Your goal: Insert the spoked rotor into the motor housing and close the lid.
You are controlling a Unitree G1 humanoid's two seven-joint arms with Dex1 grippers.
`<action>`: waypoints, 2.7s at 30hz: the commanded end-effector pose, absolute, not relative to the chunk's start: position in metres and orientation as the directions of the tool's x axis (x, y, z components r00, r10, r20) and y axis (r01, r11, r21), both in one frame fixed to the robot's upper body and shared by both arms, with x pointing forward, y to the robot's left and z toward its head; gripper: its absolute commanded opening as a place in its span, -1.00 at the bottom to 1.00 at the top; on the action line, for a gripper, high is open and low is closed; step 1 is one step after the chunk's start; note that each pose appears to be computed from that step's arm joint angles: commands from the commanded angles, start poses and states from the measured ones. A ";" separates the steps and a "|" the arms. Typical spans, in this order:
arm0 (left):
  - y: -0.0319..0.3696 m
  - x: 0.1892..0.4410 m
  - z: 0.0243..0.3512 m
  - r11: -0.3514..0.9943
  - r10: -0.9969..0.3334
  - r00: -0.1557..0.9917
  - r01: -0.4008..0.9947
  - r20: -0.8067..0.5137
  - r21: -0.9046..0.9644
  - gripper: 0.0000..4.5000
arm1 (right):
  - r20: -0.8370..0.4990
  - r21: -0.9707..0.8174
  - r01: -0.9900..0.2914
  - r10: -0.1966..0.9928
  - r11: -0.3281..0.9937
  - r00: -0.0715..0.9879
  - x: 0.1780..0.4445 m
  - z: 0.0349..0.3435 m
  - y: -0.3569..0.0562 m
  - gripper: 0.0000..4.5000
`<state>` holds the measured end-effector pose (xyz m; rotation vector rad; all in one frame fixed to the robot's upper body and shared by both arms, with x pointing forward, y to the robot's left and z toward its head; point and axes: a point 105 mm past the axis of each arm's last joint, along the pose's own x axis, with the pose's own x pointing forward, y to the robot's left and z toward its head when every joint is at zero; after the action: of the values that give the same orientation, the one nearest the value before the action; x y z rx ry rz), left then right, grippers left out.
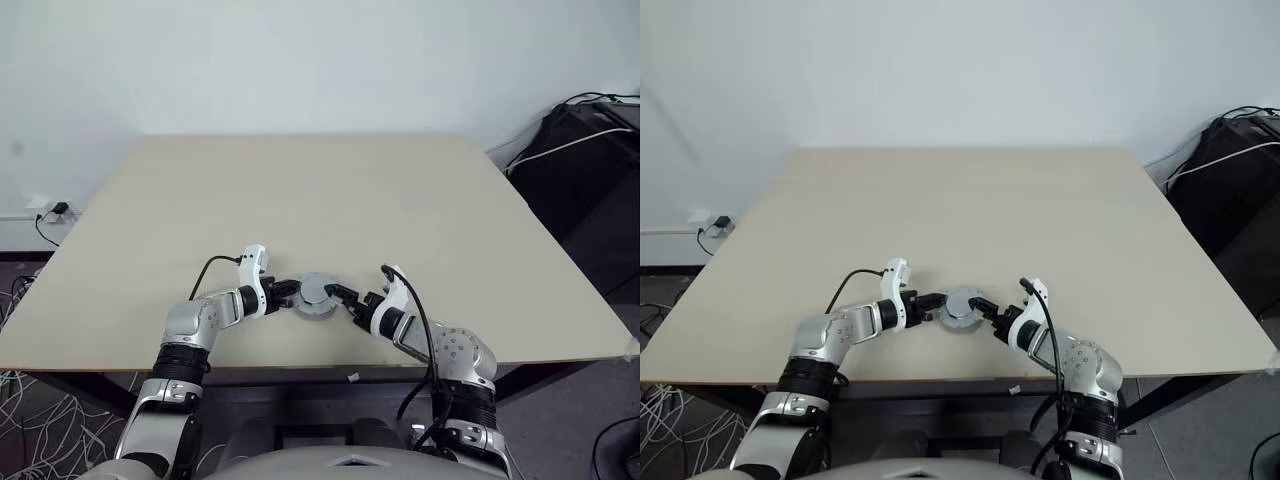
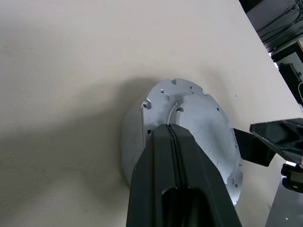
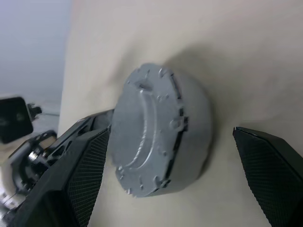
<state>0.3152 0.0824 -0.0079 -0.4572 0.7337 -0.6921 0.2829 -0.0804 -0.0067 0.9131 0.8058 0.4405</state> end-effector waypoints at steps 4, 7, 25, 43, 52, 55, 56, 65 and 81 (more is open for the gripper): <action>0.079 0.307 -0.020 0.701 -0.706 0.505 0.402 -0.496 -0.589 -1.00 | -0.295 0.902 -0.095 0.764 0.420 0.573 0.280 0.018 -0.043 0.99; 0.078 0.306 -0.020 0.701 -0.706 0.504 0.402 -0.497 -0.589 -1.00 | -0.290 0.908 -0.092 0.772 0.409 0.565 0.280 0.019 -0.039 0.99; 0.077 0.304 -0.022 0.705 -0.704 0.502 0.401 -0.502 -0.585 -1.00 | -0.158 0.959 -0.120 0.835 0.257 0.527 0.277 0.047 -0.021 0.99; 0.077 0.304 -0.023 0.705 -0.704 0.505 0.406 -0.500 -0.582 -1.00 | -0.243 0.940 -0.068 0.798 0.333 0.552 0.278 0.032 -0.028 0.00; 0.076 0.304 -0.023 0.705 -0.703 0.508 0.406 -0.498 -0.582 -1.00 | -0.312 0.916 -0.060 0.798 0.397 0.515 0.267 0.022 -0.035 -0.40; 0.076 0.304 -0.023 0.703 -0.705 0.510 0.406 -0.494 -0.584 -1.00 | -0.320 0.913 -0.053 0.793 0.404 0.518 0.266 0.021 -0.036 -0.40; 0.076 0.305 -0.023 0.702 -0.704 0.514 0.405 -0.490 -0.585 -1.00 | -0.322 0.913 -0.051 0.791 0.404 0.520 0.266 0.020 -0.036 -0.40; 0.081 0.302 -0.007 0.689 -0.707 0.563 0.413 -0.428 -0.595 -1.00 | -0.326 0.913 -0.026 0.764 0.408 0.557 0.269 0.017 -0.044 -0.40; 0.128 0.293 0.062 0.642 -0.559 0.827 0.381 -0.066 -0.665 -1.00 | -0.312 0.922 0.018 0.719 0.386 0.621 0.275 0.014 -0.059 -0.41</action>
<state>0.2896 0.1265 0.0407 -0.6745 0.3785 -0.5357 0.2739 -0.0668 0.0073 1.0322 0.8489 0.5035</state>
